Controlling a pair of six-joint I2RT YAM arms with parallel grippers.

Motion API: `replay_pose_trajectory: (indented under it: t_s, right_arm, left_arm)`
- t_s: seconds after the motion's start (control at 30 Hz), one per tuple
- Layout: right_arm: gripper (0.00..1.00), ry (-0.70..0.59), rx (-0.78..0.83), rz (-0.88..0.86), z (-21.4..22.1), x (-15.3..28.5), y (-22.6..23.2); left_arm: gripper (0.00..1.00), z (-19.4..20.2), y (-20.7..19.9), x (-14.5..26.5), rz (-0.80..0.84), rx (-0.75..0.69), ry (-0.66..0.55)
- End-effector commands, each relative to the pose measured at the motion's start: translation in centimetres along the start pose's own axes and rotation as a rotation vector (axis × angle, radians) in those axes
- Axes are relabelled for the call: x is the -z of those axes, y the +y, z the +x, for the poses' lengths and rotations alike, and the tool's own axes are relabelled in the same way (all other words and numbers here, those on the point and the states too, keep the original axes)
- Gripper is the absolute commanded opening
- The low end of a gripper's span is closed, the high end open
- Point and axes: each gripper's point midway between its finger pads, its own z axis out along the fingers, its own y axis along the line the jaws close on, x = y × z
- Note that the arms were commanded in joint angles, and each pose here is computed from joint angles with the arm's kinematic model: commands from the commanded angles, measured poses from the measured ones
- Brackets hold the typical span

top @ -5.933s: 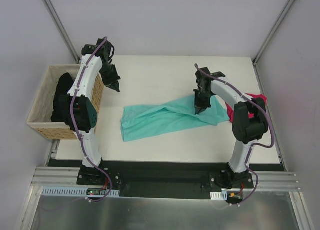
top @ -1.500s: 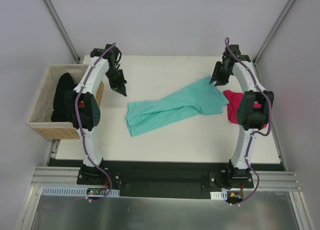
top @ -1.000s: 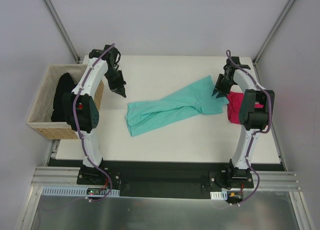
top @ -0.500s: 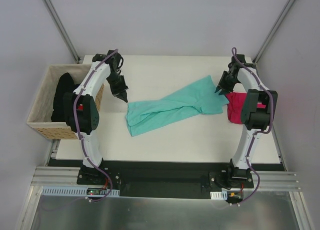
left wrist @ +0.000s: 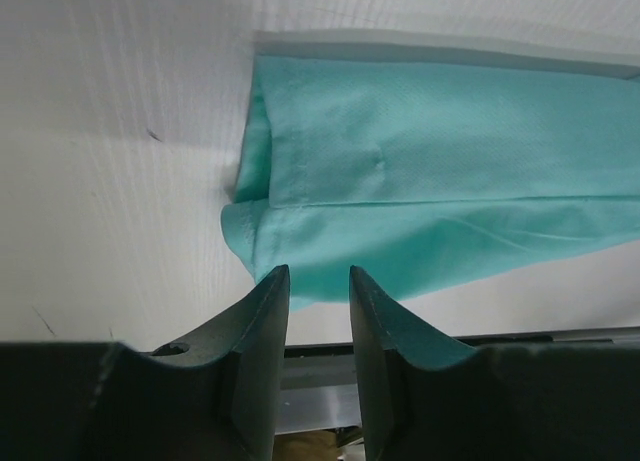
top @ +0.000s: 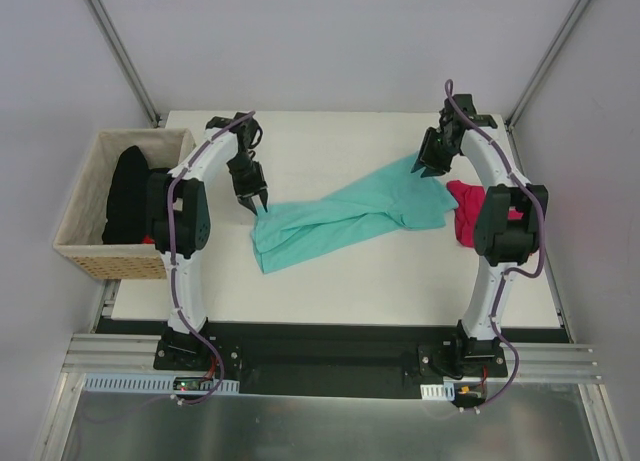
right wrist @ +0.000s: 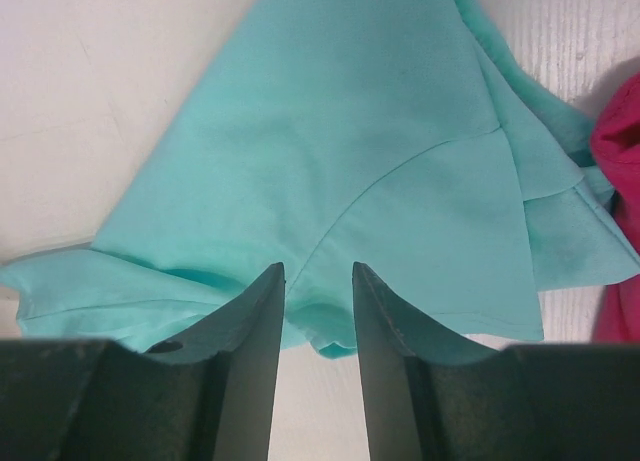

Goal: Fold and stack the t-shirts
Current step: Rotate the tshirt 90 degrees

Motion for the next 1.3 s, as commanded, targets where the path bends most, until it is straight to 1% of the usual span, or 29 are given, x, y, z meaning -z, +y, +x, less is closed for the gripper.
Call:
replay_pose_trajectory:
  t_s: [0.0, 0.17, 0.43, 0.73, 1.2, 1.27]
  right_arm:
    - [0.37, -0.086, 0.017, -0.028, -2.0, 4.4, 1.0]
    - [0.37, -0.104, 0.019, -0.032, -2.4, 5.2, 1.3]
    - [0.37, -0.118, 0.015, -0.046, -2.9, 6.0, 1.8]
    - [0.37, -0.137, 0.020, -0.049, -3.2, 7.0, 2.0]
    - [0.37, -0.142, 0.019, -0.054, -3.3, 7.3, 2.1]
    - [0.37, -0.142, 0.022, -0.056, -3.4, 7.2, 2.2]
  left_arm:
    - [0.30, -0.8, 1.0, -0.3, -0.056, -0.001, -0.020]
    - [0.28, -0.5, 1.7, -1.4, -0.068, 0.021, -0.001]
    - [0.28, 0.3, 3.1, -3.4, -0.070, 0.049, 0.036]
    - [0.27, 0.5, 2.7, -4.3, -0.039, 0.045, 0.060]
    - [0.29, 1.4, 2.2, -4.9, -0.010, 0.037, 0.090]
    - [0.27, 1.6, 2.0, -5.1, -0.004, 0.031, 0.093]
